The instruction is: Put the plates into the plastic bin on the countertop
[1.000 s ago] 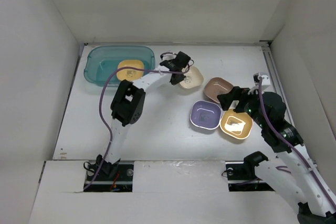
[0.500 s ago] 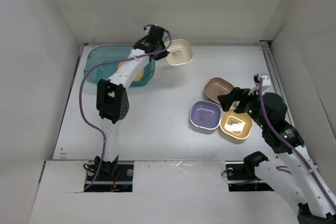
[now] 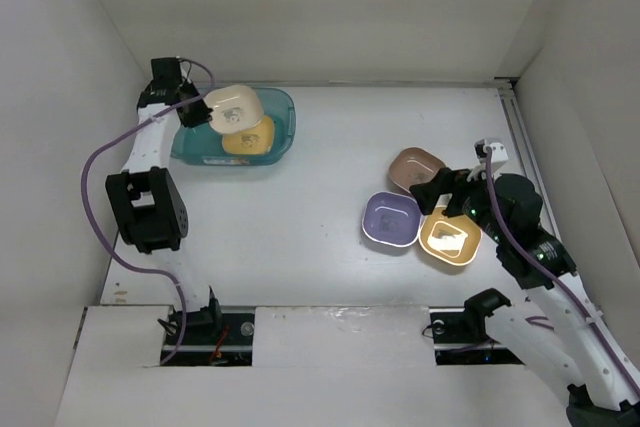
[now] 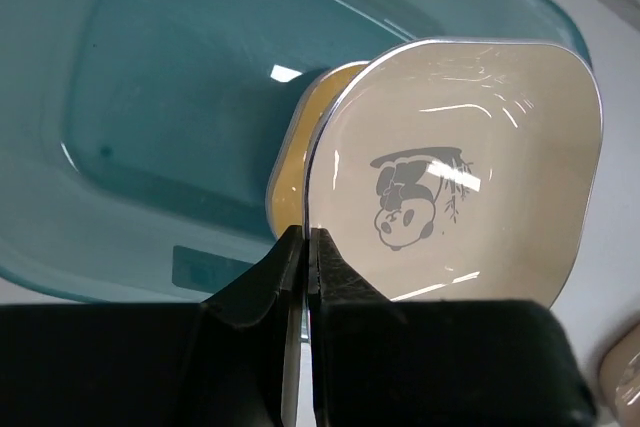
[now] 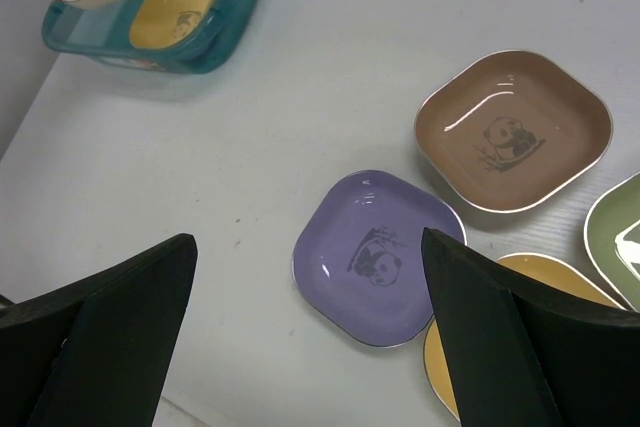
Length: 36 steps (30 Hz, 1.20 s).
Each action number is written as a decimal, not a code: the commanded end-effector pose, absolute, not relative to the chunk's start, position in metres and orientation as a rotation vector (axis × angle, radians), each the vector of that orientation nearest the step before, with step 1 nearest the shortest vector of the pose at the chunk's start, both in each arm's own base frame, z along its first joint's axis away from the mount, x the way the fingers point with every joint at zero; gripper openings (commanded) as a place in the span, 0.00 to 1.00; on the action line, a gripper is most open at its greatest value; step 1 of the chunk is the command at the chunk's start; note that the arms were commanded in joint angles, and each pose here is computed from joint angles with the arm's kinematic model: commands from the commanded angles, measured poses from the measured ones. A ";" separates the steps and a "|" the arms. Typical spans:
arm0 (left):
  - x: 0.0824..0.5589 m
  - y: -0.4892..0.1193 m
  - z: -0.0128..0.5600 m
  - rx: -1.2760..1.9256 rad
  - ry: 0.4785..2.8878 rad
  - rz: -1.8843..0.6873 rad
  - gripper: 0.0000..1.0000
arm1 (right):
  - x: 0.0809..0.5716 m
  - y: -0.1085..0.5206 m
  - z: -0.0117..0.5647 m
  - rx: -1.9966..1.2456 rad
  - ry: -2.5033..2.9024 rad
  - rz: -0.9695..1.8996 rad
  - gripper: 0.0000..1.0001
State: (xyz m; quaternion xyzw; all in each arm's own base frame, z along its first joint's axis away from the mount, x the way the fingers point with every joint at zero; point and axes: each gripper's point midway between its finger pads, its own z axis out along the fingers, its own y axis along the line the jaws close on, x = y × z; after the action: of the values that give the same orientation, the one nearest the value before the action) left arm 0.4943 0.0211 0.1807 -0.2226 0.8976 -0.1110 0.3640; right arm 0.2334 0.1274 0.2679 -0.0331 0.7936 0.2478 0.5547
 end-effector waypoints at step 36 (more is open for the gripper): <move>0.328 -0.318 0.169 0.039 2.330 -0.517 1.00 | 0.220 0.079 0.335 0.077 1.734 0.429 1.00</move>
State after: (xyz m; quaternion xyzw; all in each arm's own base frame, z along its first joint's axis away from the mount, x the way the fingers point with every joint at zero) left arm 0.3324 -0.3092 0.1945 0.0399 0.8964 -0.2363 0.3728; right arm 0.2257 0.0900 0.3076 0.0195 0.7752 0.1930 0.6012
